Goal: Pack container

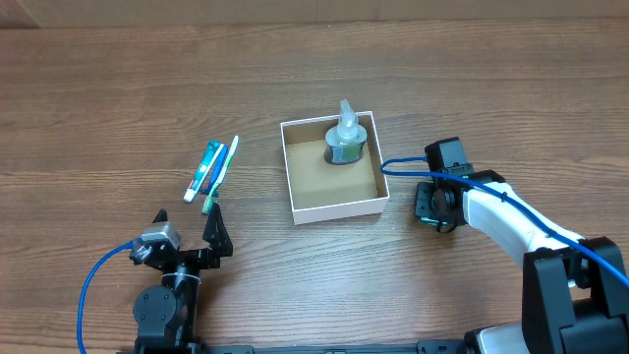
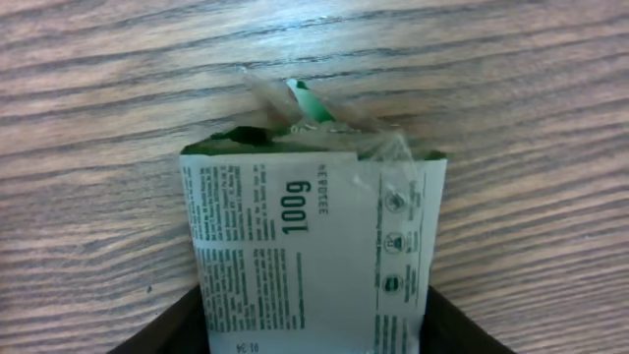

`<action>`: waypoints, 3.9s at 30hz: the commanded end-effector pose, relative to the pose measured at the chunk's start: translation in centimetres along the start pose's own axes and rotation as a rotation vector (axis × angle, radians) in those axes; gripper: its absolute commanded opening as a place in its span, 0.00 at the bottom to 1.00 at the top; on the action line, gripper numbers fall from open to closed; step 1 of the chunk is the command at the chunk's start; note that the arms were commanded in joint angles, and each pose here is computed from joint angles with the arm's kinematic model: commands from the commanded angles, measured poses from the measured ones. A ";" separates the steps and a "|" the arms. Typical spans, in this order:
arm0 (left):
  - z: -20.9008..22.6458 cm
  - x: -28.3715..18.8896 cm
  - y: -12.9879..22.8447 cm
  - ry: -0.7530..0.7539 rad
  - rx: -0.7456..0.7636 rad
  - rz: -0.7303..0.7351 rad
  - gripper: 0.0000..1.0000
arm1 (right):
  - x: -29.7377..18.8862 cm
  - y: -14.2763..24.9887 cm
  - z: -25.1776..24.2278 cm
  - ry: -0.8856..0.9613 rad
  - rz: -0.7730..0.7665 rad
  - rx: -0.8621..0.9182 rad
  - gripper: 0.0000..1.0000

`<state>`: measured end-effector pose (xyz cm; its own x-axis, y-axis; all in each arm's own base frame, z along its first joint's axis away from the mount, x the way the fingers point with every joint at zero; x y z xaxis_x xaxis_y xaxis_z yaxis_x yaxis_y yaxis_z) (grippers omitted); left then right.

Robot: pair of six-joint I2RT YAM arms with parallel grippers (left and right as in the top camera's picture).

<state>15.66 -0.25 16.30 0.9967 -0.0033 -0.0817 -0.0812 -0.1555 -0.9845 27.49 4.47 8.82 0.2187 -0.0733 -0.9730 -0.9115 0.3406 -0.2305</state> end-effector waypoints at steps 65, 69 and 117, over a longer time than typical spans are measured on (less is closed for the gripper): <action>0.1 0.0 0.0 -0.008 -0.015 -0.007 1.00 | -17.5 -0.8 13.1 -0.236 -0.183 -0.265 0.77; 0.1 0.0 0.0 -0.008 -0.015 -0.007 1.00 | -19.3 -2.3 9.6 -0.200 -0.216 -0.139 0.77; 0.1 0.0 0.0 -0.008 -0.015 -0.007 1.00 | -8.2 2.0 7.6 -0.371 0.089 -0.098 0.04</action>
<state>15.66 -0.25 16.30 0.9967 -0.0033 -0.0817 -0.0812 -0.1555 -0.9845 26.93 12.20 16.23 0.2339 0.2829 -0.9302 -0.9521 0.2606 -0.1601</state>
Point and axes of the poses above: each gripper's point midway between its finger pads, its own x axis out along the fingers, its own z axis along the line the jaws close on, y = z × x, the point moved 9 cm from there along -x, back along the fingers, and after that the axes turned 9 degrees about x, right-handed, at the moved point
